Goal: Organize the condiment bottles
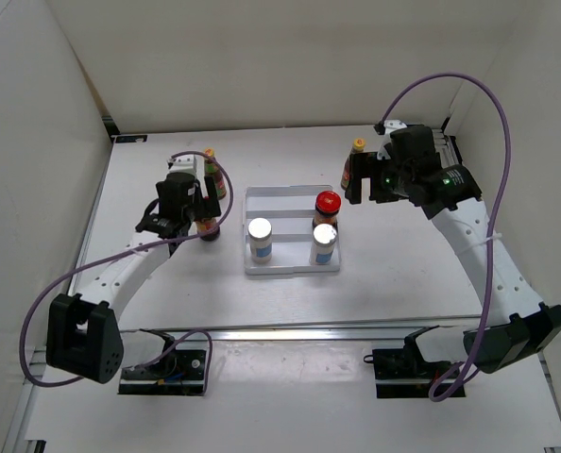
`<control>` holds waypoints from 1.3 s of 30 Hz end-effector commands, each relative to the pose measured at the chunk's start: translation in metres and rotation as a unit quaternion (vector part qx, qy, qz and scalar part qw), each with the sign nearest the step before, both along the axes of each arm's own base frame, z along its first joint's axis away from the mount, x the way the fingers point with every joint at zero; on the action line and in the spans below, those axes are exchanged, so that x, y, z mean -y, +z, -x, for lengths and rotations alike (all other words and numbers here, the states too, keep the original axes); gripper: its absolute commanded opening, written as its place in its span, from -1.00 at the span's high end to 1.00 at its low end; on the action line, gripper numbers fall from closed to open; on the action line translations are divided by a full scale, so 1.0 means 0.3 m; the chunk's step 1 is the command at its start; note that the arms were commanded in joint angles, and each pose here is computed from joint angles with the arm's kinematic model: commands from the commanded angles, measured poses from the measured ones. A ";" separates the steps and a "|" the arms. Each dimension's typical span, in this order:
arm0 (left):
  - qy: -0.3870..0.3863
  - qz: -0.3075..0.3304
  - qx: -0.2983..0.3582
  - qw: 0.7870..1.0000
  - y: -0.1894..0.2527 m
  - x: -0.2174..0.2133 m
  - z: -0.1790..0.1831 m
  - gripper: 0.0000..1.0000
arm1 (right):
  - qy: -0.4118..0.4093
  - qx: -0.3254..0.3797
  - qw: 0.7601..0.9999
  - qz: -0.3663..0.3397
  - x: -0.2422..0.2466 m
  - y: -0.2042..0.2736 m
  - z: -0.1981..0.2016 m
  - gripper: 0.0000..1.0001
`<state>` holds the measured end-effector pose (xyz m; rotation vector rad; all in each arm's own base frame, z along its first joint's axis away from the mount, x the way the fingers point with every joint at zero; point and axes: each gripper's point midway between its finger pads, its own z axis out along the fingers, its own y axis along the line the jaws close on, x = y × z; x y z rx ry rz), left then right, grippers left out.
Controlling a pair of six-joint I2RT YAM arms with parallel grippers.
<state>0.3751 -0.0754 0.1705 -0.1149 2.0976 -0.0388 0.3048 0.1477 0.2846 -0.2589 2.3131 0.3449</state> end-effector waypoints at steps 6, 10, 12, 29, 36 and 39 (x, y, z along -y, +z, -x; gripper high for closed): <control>0.006 0.008 -0.002 1.000 -0.069 -0.002 -0.002 -1.00 | 0.005 0.009 1.000 -0.011 -0.003 0.025 0.008 -1.00; 0.017 0.009 0.005 1.000 -0.088 -0.010 -0.012 -1.00 | 0.005 0.009 1.000 -0.011 -0.002 0.032 0.011 -1.00; 0.022 0.013 -0.008 1.000 -0.137 -0.009 -0.006 -1.00 | 0.005 0.014 1.000 -0.013 0.001 0.043 0.017 -1.00; 0.029 -0.013 0.001 0.999 -0.130 -0.030 -0.036 0.00 | 0.038 -0.017 0.999 -0.026 -0.032 -0.016 0.059 -1.00; 0.043 -0.007 0.043 0.998 -0.012 -0.052 -0.023 0.77 | 0.045 -0.017 0.999 -0.025 -0.031 0.000 0.069 -1.00; 0.023 0.008 0.074 0.997 0.096 -0.030 -0.022 0.77 | 0.048 -0.015 0.998 -0.021 -0.028 0.008 0.074 -1.00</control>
